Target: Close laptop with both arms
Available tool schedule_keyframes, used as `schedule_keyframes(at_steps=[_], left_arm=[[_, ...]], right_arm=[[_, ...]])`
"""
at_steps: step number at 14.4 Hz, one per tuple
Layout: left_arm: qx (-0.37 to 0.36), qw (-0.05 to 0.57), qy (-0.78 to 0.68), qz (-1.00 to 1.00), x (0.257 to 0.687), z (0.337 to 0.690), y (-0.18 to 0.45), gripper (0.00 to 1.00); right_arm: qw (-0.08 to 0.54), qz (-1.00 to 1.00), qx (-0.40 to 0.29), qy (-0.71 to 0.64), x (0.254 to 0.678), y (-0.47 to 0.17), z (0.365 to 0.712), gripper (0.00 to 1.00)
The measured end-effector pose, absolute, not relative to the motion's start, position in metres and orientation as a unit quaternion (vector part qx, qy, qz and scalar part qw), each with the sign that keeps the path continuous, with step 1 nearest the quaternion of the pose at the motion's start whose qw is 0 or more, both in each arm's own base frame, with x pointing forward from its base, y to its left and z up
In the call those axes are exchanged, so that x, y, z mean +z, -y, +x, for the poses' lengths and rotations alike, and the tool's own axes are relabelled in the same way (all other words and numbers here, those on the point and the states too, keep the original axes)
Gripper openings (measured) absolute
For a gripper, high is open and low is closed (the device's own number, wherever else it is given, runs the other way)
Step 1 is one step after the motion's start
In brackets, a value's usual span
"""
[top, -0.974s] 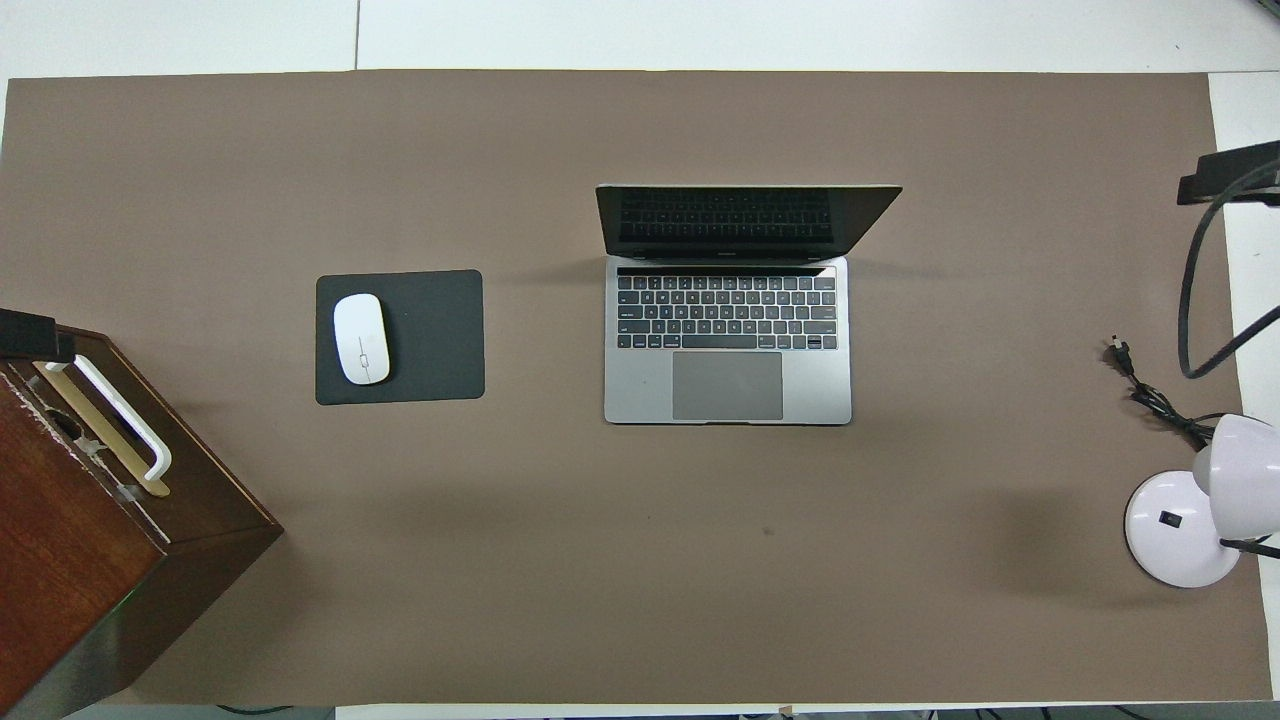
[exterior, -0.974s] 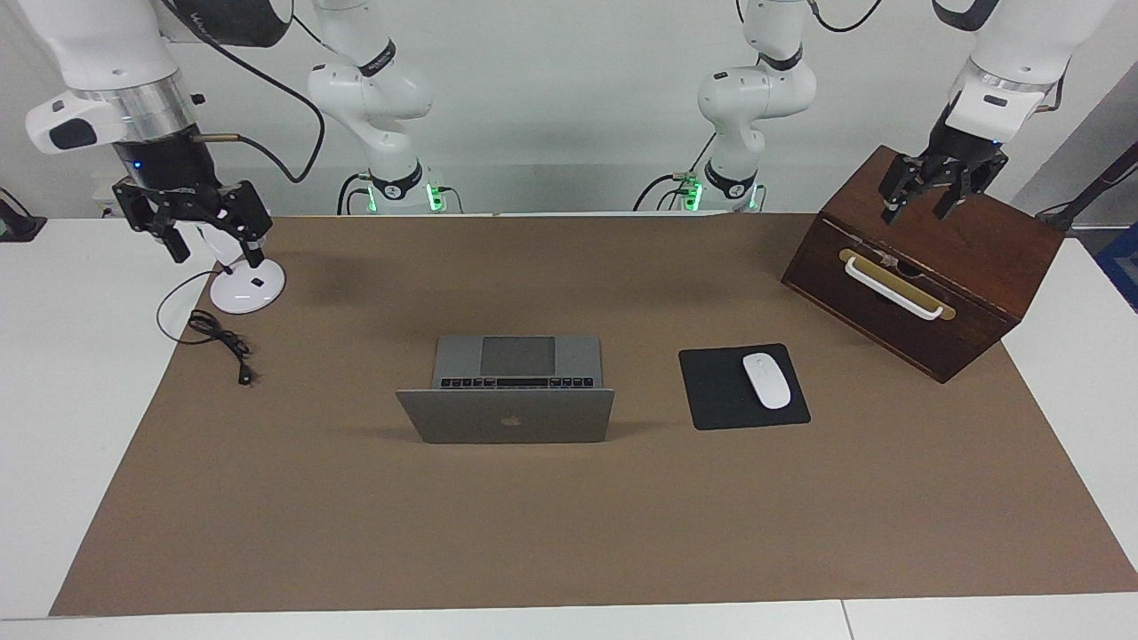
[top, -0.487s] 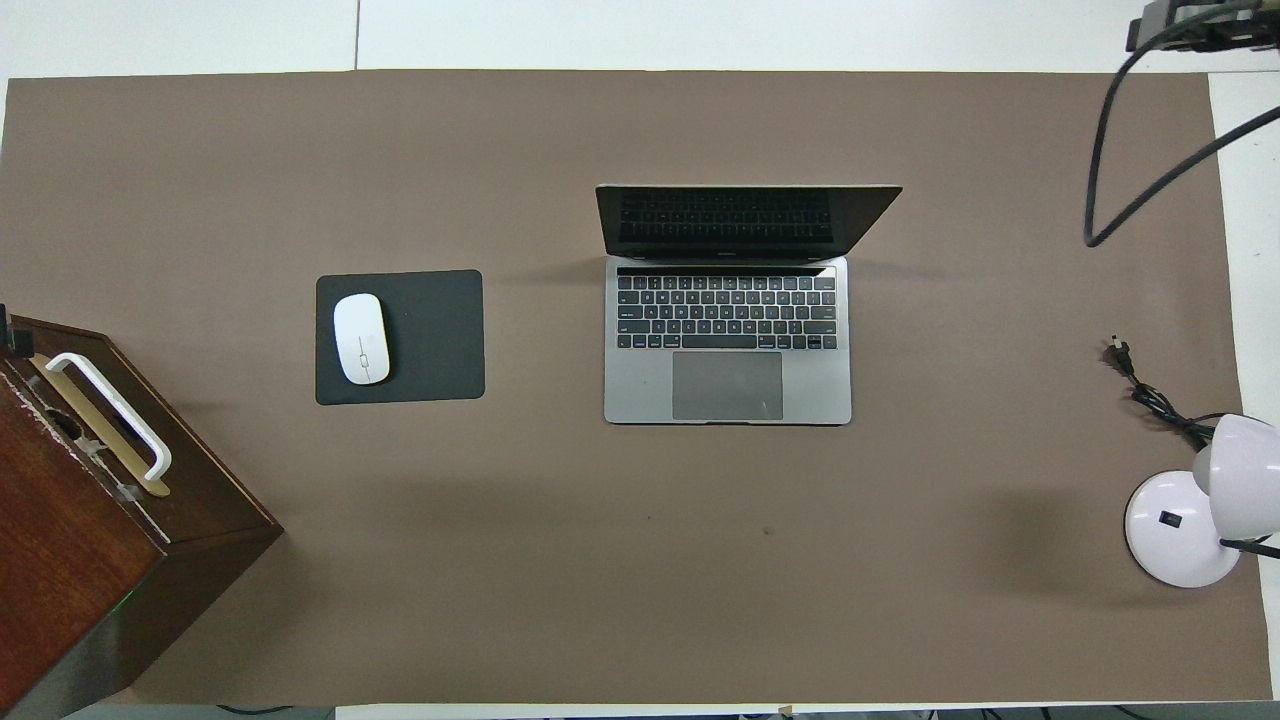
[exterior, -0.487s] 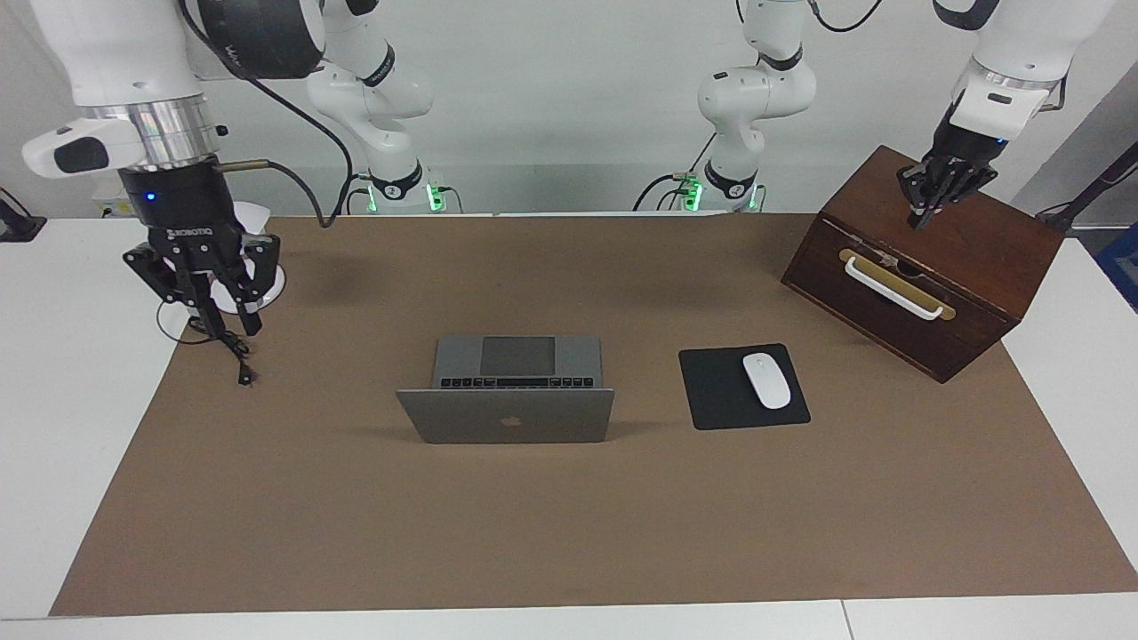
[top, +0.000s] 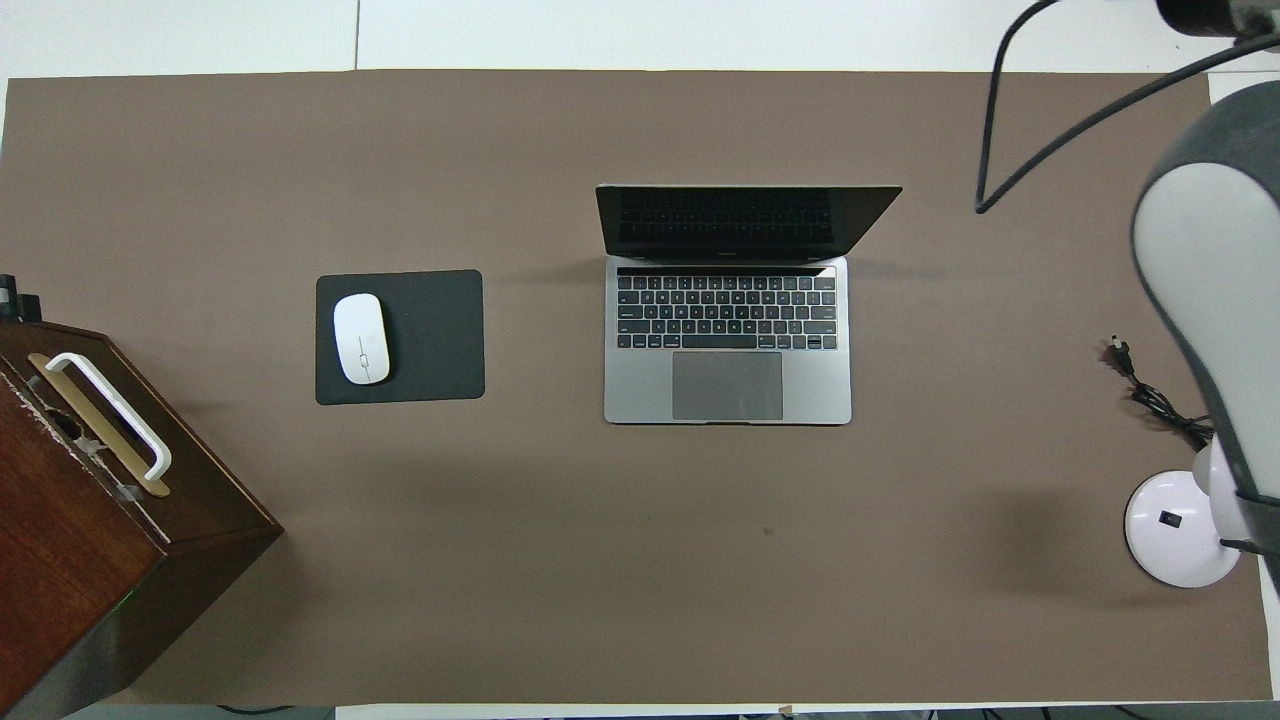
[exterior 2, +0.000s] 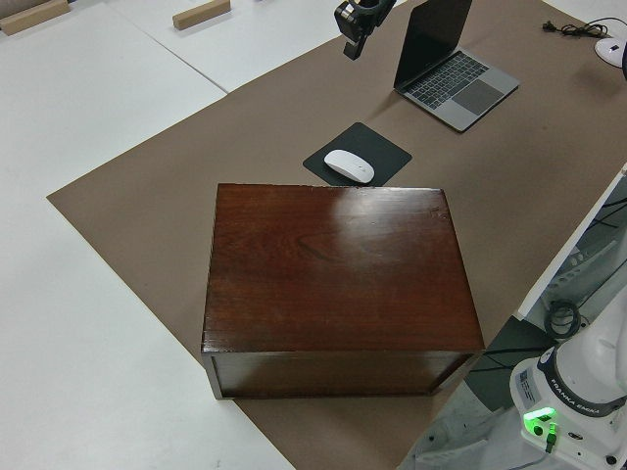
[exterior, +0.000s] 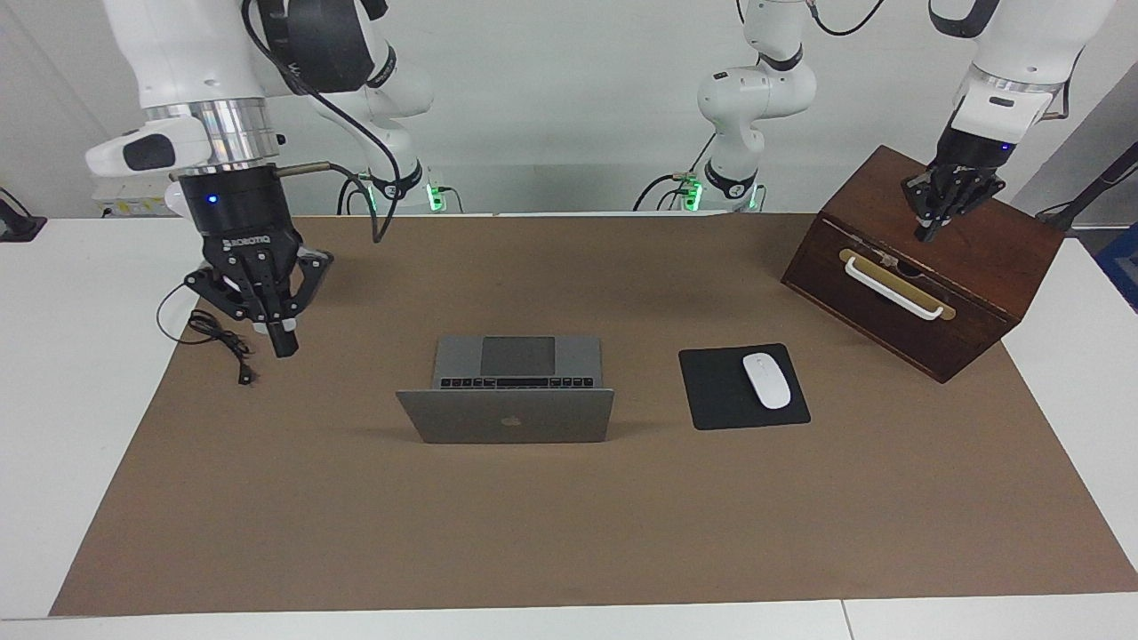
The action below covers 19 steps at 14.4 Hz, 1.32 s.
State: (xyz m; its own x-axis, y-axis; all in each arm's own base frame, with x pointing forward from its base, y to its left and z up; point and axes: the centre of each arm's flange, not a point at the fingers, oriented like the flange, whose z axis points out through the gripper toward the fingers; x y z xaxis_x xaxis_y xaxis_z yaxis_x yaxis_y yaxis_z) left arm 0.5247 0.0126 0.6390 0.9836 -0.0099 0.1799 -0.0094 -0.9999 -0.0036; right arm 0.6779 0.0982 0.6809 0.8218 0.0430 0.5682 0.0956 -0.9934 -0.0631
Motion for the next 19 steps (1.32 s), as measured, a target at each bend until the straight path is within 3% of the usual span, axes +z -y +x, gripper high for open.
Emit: schedule_keyframes(at_steps=[4, 9, 14, 19], left_arm=[[-0.102, -0.004, -0.044, -0.994, 0.623, 0.528, 0.015, 0.01], [-0.141, -0.017, -0.090, -0.986, 0.598, 0.517, 0.067, 0.01], [-0.176, -0.039, -0.132, -0.975, 0.577, 0.496, 0.119, 0.01], [-0.196, -0.053, -0.185, -0.962, 0.556, 0.474, 0.175, 0.01]], right_arm=[[0.043, -0.947, -0.315, 0.049, 0.675, -0.131, 0.697, 0.01], [0.020, -0.942, -0.328, 0.066, 0.676, -0.179, 0.692, 0.01], [0.018, -0.944, -0.324, 0.065, 0.670, -0.179, 0.695, 0.01], [0.016, -0.951, -0.299, 0.080, 0.627, -0.229, 0.701, 0.01]])
